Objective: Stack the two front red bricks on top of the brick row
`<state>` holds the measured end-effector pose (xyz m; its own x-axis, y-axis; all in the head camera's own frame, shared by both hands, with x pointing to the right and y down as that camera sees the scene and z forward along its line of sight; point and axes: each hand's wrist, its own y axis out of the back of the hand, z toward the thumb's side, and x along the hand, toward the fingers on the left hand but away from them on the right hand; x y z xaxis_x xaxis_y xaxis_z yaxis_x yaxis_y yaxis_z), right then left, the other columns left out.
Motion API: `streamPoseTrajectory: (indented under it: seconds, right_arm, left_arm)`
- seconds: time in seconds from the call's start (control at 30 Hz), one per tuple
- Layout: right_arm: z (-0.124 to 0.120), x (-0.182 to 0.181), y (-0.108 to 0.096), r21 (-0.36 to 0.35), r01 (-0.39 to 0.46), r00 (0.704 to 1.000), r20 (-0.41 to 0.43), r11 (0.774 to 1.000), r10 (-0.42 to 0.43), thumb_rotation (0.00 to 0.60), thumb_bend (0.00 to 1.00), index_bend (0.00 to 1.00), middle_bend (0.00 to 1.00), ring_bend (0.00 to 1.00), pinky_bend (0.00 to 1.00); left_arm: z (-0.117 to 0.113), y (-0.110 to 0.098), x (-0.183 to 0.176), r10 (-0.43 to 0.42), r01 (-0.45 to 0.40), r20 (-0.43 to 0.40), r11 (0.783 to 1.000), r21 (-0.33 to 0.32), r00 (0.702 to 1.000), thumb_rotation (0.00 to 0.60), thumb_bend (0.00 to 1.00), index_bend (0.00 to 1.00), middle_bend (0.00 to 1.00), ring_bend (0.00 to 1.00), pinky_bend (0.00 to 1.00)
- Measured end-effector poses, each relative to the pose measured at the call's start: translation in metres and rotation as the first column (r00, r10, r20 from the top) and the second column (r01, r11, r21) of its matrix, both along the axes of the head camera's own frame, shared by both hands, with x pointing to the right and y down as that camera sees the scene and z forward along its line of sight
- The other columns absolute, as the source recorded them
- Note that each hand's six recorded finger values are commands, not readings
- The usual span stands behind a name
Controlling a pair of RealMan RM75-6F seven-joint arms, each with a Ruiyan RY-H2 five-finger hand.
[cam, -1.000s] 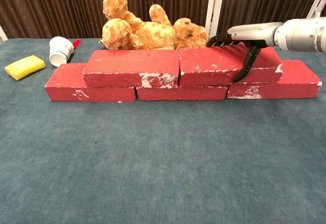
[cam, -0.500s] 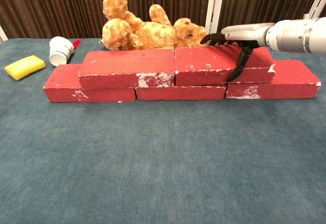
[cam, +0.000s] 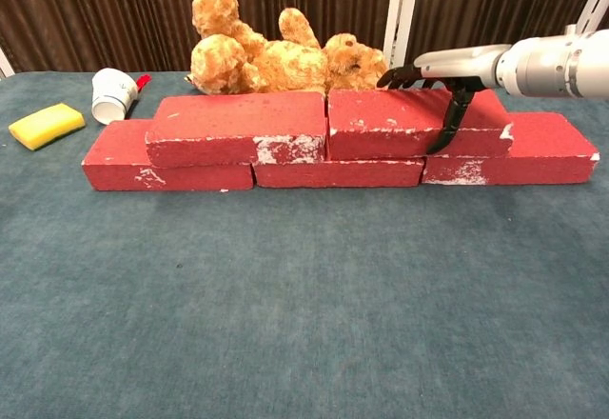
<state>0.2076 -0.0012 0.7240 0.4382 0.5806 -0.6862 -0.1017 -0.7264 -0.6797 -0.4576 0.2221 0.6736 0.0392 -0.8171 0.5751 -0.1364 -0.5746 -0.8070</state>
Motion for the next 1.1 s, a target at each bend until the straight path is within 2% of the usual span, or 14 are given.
streamPoseTrajectory:
  seconds: [0.13,0.47,0.6,0.7,0.8,0.9,1.0,1.1]
  right_arm:
    - [0.001,-0.001,0.004,-0.045,-0.016,1.0,-0.006,0.999,0.016,0.6,0.1,0.0,0.14,0.12,0.18]
    - [-0.01,-0.003,0.002,-0.022,-0.022,1.0,0.009,1.0,0.022,0.6,0.07,0.0,0.11,0.08,0.16]
    - [-0.021,0.001,0.002,-0.001,-0.023,0.999,0.023,1.0,0.023,0.6,0.06,0.0,0.07,0.02,0.1]
    - [-0.032,0.007,0.006,-0.003,-0.049,0.998,0.05,0.999,0.049,0.598,0.06,0.0,0.03,0.0,0.03]
    - [-0.047,0.017,0.016,-0.014,-0.084,0.992,0.088,0.996,0.085,0.598,0.06,0.0,0.0,0.0,0.0]
    - [-0.064,0.037,0.035,0.008,-0.099,0.99,0.1,0.995,0.098,0.598,0.06,0.0,0.0,0.0,0.0]
    - [-0.079,0.068,0.059,0.073,-0.11,0.993,0.06,0.991,0.106,0.593,0.06,0.0,0.0,0.0,0.0]
    - [-0.094,0.102,0.087,0.151,-0.146,0.989,0.011,0.978,0.146,0.587,0.06,0.0,0.0,0.0,0.0]
  left_arm:
    - [-0.001,-0.001,0.0,-0.003,0.003,-0.001,1.0,0.002,1.0,0.6,0.33,0.0,0.0,0.0,0.0]
    - [-0.004,0.0,0.001,-0.003,0.003,-0.008,1.0,0.007,1.0,0.6,0.33,0.0,0.0,0.0,0.0]
    - [-0.006,0.0,0.003,0.004,-0.004,-0.011,1.0,0.013,1.0,0.6,0.33,0.0,0.0,0.0,0.0]
    - [-0.009,0.0,0.005,0.011,-0.011,-0.007,1.0,0.025,1.0,0.6,0.33,0.0,0.0,0.0,0.0]
    - [-0.015,0.0,0.009,0.023,-0.023,-0.009,0.999,0.047,1.0,0.6,0.33,0.0,0.0,0.0,0.0]
    - [-0.025,0.0,0.013,0.038,-0.037,-0.009,0.996,0.083,0.999,0.6,0.33,0.0,0.0,0.0,0.0]
    - [-0.035,0.002,0.016,0.048,-0.047,0.002,0.992,0.119,0.999,0.6,0.33,0.0,0.0,0.0,0.0]
    - [-0.042,0.003,0.018,0.054,-0.056,0.021,0.988,0.141,0.998,0.6,0.33,0.0,0.0,0.0,0.0]
